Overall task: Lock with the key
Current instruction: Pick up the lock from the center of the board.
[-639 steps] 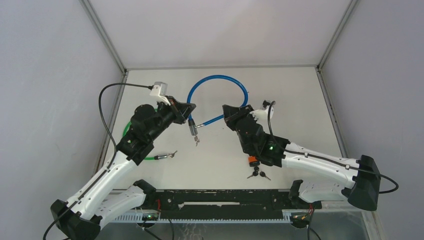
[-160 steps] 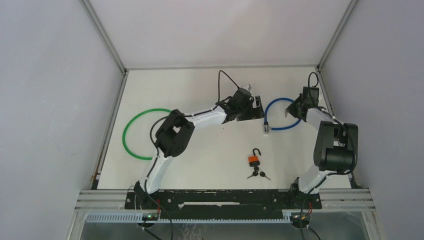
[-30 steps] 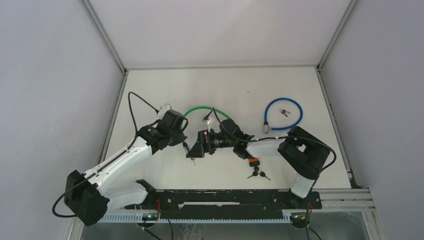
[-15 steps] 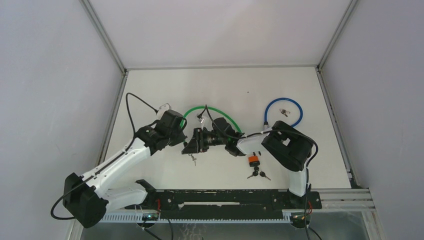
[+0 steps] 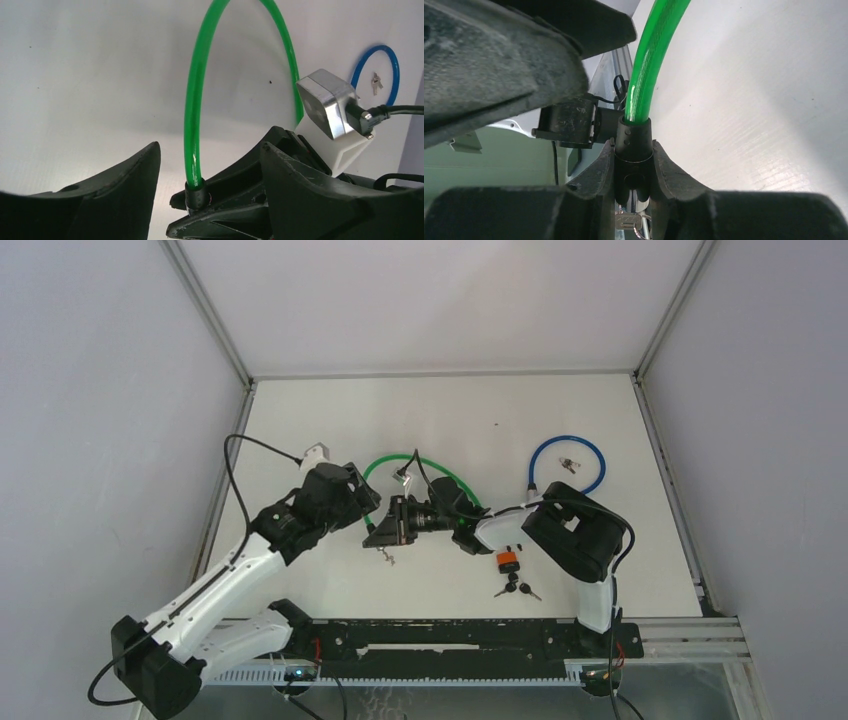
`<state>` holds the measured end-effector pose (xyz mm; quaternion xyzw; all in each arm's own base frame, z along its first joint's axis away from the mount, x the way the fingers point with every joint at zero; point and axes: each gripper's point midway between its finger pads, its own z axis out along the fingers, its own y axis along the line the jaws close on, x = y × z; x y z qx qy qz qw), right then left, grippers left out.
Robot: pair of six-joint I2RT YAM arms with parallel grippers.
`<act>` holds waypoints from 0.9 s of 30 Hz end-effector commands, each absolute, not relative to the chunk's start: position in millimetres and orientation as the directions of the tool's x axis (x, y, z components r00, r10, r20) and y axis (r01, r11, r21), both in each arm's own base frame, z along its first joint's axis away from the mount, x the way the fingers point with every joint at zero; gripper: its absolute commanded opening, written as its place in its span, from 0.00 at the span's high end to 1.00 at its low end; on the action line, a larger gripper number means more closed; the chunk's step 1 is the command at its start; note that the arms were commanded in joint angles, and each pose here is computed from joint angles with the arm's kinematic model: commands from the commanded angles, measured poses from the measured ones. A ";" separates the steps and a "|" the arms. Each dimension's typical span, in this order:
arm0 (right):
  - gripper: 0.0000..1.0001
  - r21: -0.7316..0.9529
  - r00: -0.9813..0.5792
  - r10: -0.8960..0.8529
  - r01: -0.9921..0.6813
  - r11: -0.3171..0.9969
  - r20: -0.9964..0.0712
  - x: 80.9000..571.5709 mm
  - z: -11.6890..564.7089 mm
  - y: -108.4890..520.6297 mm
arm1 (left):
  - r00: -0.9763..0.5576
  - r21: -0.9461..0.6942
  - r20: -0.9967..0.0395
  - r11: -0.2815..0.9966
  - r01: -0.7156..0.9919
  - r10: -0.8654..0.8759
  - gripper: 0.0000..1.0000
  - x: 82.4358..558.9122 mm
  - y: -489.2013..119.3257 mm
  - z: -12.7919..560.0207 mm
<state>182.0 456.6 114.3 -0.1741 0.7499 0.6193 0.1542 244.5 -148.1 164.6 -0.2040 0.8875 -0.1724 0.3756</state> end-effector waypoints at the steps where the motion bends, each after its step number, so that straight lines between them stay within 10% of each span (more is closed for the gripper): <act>1: 1.00 0.844 -0.845 -0.037 -0.535 0.046 -0.534 178.6 150.7 462.9 | -0.627 -0.506 -0.592 0.839 -0.201 -0.507 0.24 249.3 -152.1 160.1; 14: 1.00 0.845 -0.844 -0.056 -0.535 0.026 -0.533 170.3 148.7 457.9 | -0.643 -0.583 -0.549 0.796 -0.164 -0.534 0.45 254.7 -166.5 149.5; 18: 1.00 0.835 -0.836 -0.066 -0.548 0.043 -0.545 169.0 148.4 456.4 | -0.660 -0.577 -0.545 0.803 -0.152 -0.517 0.98 254.6 -169.5 148.8; 21: 1.00 0.819 -0.823 -0.078 -0.568 0.079 -0.563 169.2 151.6 451.1 | -0.656 -0.560 -0.564 0.816 -0.143 -0.502 1.00 254.1 -166.0 155.0; 24: 0.44 0.802 -0.825 -0.083 -0.563 0.200 -0.559 178.9 158.2 428.5 | -0.616 -0.539 -0.625 0.836 -0.104 -0.480 1.00 254.4 -155.8 176.1; 27: 0.26 0.669 -0.753 -0.059 -0.614 0.419 -0.655 197.3 168.9 387.0 | -0.554 -0.516 -0.705 0.856 -0.027 -0.443 1.00 253.3 -146.1 205.5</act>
